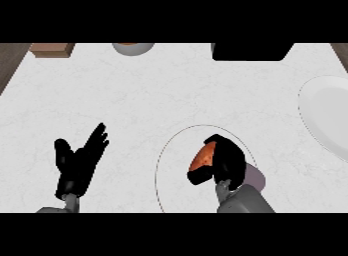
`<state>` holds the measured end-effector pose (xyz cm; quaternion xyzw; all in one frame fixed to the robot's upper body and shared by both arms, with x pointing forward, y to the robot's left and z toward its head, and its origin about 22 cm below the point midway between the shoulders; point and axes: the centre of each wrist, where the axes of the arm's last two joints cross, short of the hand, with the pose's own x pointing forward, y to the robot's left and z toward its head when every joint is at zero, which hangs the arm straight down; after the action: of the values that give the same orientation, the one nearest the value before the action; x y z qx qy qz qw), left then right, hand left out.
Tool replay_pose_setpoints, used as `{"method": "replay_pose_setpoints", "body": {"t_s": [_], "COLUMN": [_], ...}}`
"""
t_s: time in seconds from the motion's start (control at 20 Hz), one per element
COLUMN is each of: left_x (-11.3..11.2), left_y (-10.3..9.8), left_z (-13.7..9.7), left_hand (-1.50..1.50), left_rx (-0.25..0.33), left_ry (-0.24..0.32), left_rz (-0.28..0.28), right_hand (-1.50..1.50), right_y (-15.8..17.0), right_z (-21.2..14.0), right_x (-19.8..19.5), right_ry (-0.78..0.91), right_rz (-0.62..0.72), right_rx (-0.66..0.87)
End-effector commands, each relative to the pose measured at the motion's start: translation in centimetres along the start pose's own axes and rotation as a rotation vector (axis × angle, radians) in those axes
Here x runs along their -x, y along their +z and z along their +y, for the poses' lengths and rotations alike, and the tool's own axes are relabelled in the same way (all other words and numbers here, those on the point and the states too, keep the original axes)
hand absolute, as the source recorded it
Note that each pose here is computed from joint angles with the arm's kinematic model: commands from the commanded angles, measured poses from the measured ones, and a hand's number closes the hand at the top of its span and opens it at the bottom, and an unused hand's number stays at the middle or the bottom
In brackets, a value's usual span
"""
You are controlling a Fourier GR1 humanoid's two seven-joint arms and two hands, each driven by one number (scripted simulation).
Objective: Pick the sweet potato from the placemat and place it in the plate
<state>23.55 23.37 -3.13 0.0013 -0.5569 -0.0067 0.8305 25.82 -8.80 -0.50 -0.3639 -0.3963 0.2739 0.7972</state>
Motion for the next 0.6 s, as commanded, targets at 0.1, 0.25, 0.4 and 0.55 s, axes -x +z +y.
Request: {"method": "replay_pose_setpoints", "body": {"t_s": [0.1, 0.25, 0.4, 0.55], "left_x": [1.3, -0.6, -1.3, -0.1], "left_y": [0.0, -0.9, -0.6, -0.3], "left_z": [1.9, 0.5, 0.7, -0.6], "left_hand": [0.0, 0.0, 0.0, 0.0], "left_rx": [-0.009, 0.004, 0.027, 0.045], "left_ry": [0.007, 0.016, -0.013, -0.029], "left_rz": [0.0, 0.0, -0.009, -0.02], "right_hand": [1.5, 1.5, 1.5, 1.5], "right_y": [-1.4, -3.2, -7.5, -10.1], "right_z": [0.5, 0.0, -5.1, -7.6], "right_x": [-0.4, -1.8, -5.0, -5.6], "right_ry": [0.062, 0.06, -0.007, -0.027], "right_rz": [0.04, 0.076, 0.224, 0.309], "right_rx": [0.027, 0.079, 0.186, 0.326]}}
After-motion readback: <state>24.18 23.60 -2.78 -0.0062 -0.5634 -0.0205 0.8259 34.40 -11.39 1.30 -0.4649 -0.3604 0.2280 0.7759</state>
